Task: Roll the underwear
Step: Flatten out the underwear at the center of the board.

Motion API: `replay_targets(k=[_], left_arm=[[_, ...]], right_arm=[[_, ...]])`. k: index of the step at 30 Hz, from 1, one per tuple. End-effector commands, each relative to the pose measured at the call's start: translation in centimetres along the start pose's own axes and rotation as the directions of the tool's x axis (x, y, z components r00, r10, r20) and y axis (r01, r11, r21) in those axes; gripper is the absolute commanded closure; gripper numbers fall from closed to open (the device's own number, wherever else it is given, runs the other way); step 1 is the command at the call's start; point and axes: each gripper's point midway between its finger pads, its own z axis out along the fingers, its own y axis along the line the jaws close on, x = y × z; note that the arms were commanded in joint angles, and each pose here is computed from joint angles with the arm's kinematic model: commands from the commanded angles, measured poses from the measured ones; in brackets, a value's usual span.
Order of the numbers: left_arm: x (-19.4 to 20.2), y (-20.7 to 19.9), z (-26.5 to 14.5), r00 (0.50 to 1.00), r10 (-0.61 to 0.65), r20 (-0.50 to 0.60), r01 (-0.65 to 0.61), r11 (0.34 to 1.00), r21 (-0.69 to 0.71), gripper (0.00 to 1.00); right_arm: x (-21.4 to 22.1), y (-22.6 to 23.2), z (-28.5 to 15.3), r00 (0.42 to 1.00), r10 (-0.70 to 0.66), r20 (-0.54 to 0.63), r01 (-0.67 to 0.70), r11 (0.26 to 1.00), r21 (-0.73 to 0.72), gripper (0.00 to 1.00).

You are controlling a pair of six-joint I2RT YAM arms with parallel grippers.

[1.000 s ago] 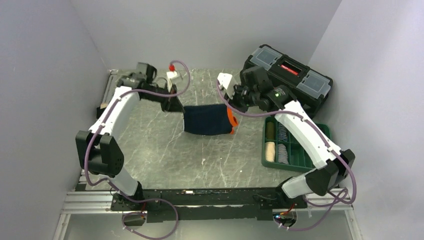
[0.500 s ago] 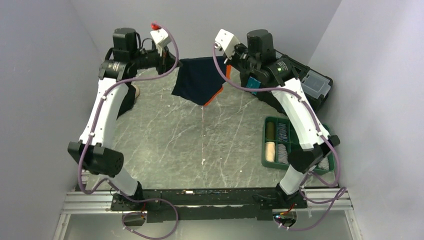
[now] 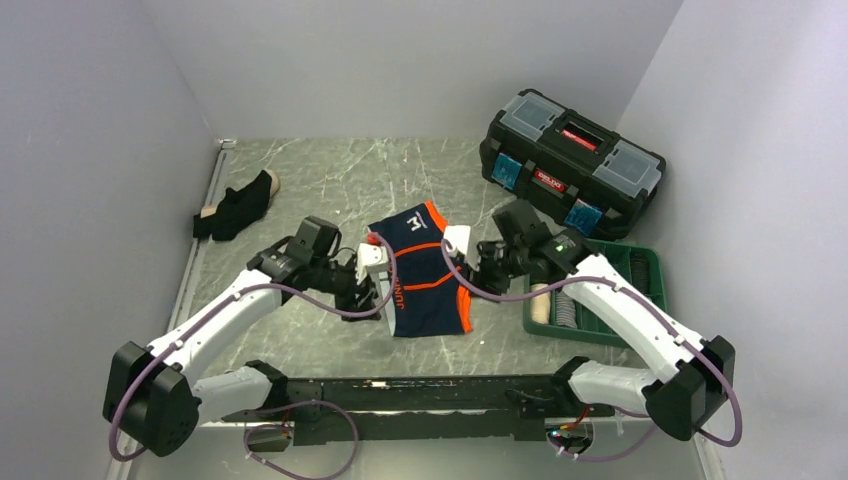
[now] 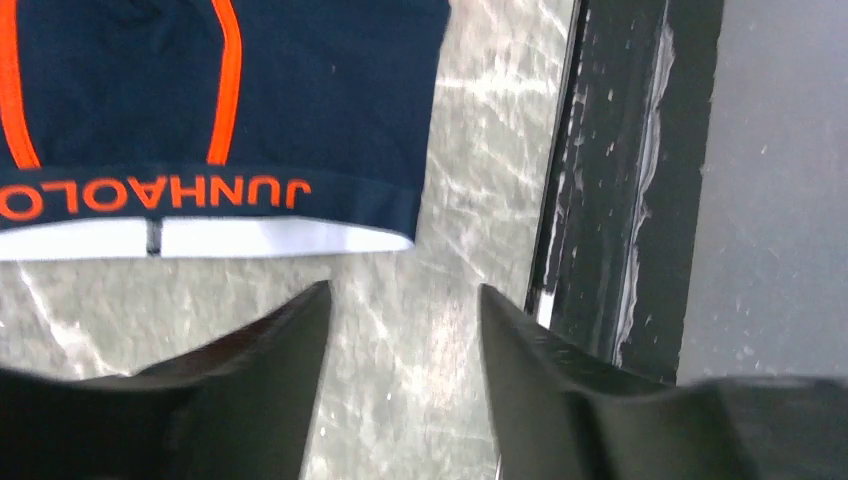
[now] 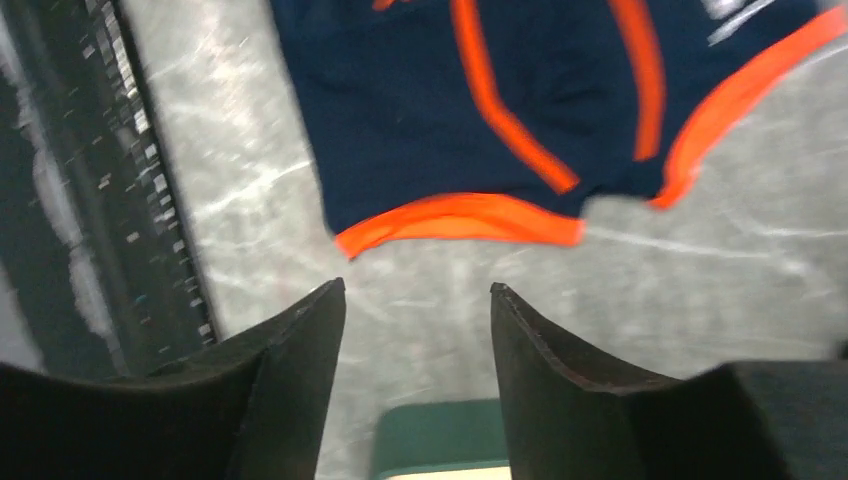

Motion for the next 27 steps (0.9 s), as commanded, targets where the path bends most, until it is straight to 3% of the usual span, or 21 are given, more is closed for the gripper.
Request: replay_targets(k=[1, 5, 10, 14, 17, 20, 27], left_arm=[[1.8, -0.1, -0.8, 0.995, 0.06, -0.08, -0.062, 0.998, -0.021, 0.33], [2.6, 0.8, -1.0, 0.989, 0.015, -0.147, -0.024, 0.998, -0.054, 0.27], [0.0, 5.3, -1.1, 0.998, 0.01, -0.059, -0.022, 0.98, -0.199, 0.24], [-1.7, 10.0, -1.0, 0.987, -0.16, 0.032, 0.163, 0.964, -0.212, 0.23], [-2.5, 13.1, -0.3, 0.944, -0.32, 0.076, 0.329, 0.932, -0.151, 0.25], [-3.6, 15.1, 0.5, 0.89, -0.443, 0.112, 0.451, 0.891, -0.058, 0.26], [-4.3, 17.6, 3.3, 0.823, -0.558, 0.109, 0.553, 0.83, 0.077, 0.27]], right_arm=[[2.9, 4.5, 0.3, 0.997, 0.073, -0.028, -0.076, 0.988, -0.137, 0.4], [2.6, 2.5, -0.1, 0.997, 0.078, -0.012, -0.078, 0.996, -0.046, 0.36], [1.6, -2.2, 0.5, 0.992, 0.12, 0.042, -0.125, 0.984, 0.127, 0.36], [2.5, -5.6, 2.6, 0.977, 0.21, 0.041, -0.214, 0.954, 0.209, 0.36], [2.8, -8.9, 4.0, 0.948, 0.315, 0.054, -0.318, 0.914, 0.25, 0.36], [2.8, -11.6, 5.7, 0.904, 0.419, 0.083, -0.427, 0.877, 0.221, 0.36], [2.4, -15.0, 10.8, 0.798, 0.595, 0.098, -0.596, 0.803, -0.017, 0.37]])
